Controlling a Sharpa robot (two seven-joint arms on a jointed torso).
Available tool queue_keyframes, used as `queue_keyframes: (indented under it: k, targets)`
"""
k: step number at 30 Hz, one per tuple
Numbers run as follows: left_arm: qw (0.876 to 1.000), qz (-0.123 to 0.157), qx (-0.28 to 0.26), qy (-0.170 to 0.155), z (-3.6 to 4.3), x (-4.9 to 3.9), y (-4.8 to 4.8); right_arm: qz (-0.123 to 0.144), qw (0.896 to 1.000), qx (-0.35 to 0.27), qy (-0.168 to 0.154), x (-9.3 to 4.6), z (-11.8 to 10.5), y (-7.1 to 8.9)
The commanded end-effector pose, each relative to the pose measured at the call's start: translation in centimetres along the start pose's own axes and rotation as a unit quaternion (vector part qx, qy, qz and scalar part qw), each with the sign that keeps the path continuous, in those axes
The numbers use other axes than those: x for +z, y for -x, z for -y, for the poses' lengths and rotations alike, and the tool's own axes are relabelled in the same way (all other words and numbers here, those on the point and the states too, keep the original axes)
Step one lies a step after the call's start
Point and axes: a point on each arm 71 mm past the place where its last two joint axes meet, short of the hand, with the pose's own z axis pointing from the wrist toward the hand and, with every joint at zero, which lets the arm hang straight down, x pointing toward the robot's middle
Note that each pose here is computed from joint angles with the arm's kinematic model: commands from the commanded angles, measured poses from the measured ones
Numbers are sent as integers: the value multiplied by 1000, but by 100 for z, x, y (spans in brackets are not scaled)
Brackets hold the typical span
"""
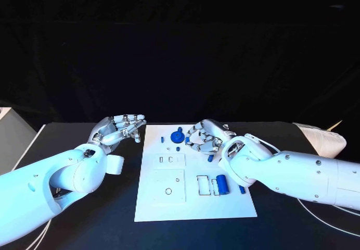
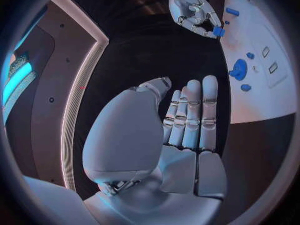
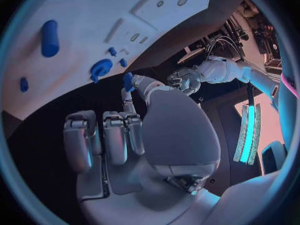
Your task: Assemble the parts on the task board
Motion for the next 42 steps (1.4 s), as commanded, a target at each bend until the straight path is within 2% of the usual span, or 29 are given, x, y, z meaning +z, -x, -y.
queue_keyframes:
  k: [1, 7, 16, 29, 42]
  targets:
    - [1000, -7, 3, -1, 3, 6, -24, 8, 999, -28, -20, -1, -94, -86]
    - [1000, -8, 4, 0, 2, 7, -35, -16, 999, -32, -30, 3, -229, -339]
    - [1000, -9, 4, 2, -5, 14, -49, -34, 998, -49, -31, 9, -316, -518]
    - [1000, -7, 5, 3, -14, 19, -37, -37, 996, -69, -37, 4, -352, -627]
    - [1000, -9, 5, 2, -9, 15, -45, -33, 995, -81, -49, 31, -289, -683]
